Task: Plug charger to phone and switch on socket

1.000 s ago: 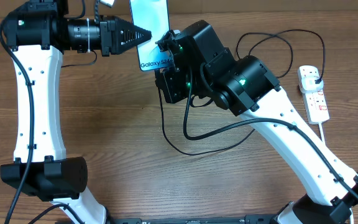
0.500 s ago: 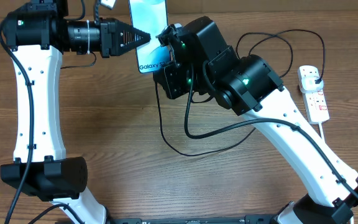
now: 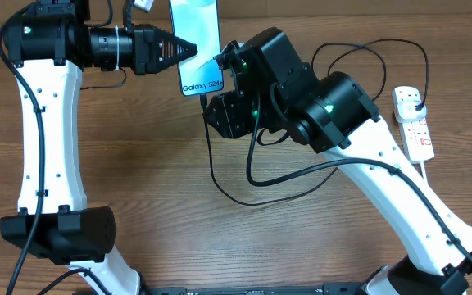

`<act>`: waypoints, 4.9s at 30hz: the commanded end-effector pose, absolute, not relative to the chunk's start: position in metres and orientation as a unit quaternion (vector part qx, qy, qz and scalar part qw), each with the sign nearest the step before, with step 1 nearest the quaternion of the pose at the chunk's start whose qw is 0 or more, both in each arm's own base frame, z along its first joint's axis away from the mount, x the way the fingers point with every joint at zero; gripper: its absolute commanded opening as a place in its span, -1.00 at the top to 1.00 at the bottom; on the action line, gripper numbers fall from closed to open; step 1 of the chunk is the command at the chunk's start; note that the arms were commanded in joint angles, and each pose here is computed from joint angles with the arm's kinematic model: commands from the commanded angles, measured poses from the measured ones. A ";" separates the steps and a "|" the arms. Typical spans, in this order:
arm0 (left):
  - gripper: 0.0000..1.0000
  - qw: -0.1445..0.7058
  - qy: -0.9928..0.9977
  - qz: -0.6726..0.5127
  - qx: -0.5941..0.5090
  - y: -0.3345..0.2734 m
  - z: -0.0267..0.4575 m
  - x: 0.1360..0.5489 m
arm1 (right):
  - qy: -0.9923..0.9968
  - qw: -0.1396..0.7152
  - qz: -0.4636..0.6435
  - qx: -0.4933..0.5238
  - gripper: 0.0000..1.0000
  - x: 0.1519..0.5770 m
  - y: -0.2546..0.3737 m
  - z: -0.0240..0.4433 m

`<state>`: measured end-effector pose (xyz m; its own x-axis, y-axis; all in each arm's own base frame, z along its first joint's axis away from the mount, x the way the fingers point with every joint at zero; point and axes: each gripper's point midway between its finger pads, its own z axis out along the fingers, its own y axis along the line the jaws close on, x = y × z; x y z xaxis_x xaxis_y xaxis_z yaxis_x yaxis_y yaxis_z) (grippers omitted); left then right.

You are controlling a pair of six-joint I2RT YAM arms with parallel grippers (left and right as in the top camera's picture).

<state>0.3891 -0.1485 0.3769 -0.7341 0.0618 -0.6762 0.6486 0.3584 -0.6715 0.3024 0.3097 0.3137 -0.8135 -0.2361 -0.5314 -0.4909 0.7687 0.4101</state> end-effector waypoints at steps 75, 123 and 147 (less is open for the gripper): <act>0.92 0.251 0.773 -0.550 0.193 -0.154 0.387 0.381 | 0.903 0.243 0.305 -0.180 0.93 0.316 0.326 0.322; 0.91 0.246 0.809 -0.500 0.185 -0.146 0.366 0.384 | 0.904 0.241 0.309 -0.169 0.16 0.316 0.326 0.324; 0.92 0.056 0.920 -0.379 0.076 -0.150 0.185 0.369 | 0.967 0.146 0.209 -0.008 -1.00 0.344 0.183 0.279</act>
